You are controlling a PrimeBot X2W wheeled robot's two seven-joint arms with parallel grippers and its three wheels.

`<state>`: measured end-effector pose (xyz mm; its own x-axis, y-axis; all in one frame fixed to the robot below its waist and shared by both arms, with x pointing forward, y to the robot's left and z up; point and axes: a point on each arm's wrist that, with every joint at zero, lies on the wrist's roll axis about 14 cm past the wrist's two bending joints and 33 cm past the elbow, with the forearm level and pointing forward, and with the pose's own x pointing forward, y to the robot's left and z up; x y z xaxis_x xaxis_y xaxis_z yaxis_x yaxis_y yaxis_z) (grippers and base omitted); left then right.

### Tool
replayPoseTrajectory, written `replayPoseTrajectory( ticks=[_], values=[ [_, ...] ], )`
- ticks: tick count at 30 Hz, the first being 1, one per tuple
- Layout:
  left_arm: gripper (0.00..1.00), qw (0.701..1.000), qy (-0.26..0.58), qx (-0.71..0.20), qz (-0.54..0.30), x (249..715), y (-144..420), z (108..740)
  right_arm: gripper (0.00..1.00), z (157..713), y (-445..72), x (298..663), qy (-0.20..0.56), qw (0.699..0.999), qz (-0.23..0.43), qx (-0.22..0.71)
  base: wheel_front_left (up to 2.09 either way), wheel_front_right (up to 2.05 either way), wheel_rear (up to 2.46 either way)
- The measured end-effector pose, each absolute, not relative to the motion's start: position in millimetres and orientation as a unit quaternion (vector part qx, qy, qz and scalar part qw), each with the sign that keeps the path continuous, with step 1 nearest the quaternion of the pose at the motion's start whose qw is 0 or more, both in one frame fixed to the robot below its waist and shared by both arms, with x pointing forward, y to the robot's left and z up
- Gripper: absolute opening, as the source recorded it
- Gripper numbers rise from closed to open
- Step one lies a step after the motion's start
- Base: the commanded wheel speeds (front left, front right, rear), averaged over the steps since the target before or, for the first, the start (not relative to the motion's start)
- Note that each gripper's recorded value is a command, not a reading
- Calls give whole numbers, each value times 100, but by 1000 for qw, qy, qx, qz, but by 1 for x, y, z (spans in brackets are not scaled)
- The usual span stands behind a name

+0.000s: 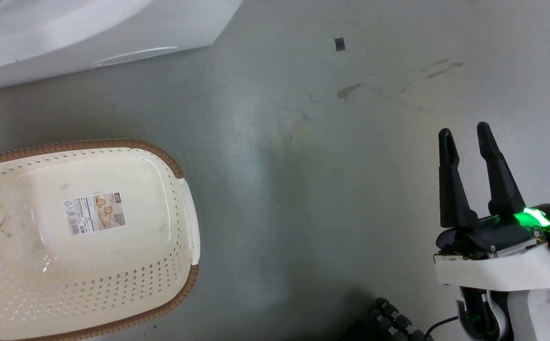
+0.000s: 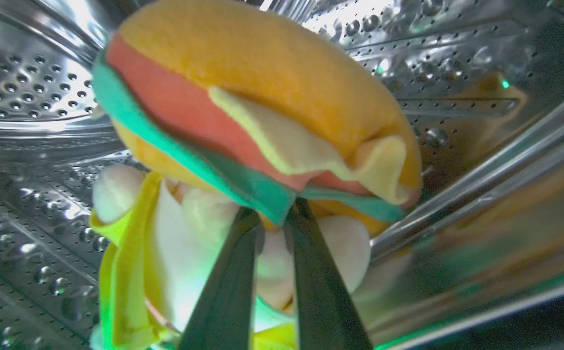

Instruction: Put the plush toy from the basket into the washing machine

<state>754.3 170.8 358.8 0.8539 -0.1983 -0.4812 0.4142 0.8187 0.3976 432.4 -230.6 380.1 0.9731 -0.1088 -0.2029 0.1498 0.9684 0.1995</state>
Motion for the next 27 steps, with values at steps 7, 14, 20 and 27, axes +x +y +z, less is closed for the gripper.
replayPoseTrajectory(
  ticks=[7,14,20,27],
  values=[
    [0,929,239,222,-176,751,172,342,100,370,-229,434,106,986,-65,112,0,0,0],
    [100,928,231,230,-182,745,175,348,100,378,-230,441,90,987,-63,114,0,0,0],
    [100,939,197,210,-187,734,166,375,100,399,-230,444,62,991,-56,102,0,0,0],
    [100,953,161,171,-191,691,163,409,100,437,-220,442,21,996,-35,85,0,0,0]
  ],
)
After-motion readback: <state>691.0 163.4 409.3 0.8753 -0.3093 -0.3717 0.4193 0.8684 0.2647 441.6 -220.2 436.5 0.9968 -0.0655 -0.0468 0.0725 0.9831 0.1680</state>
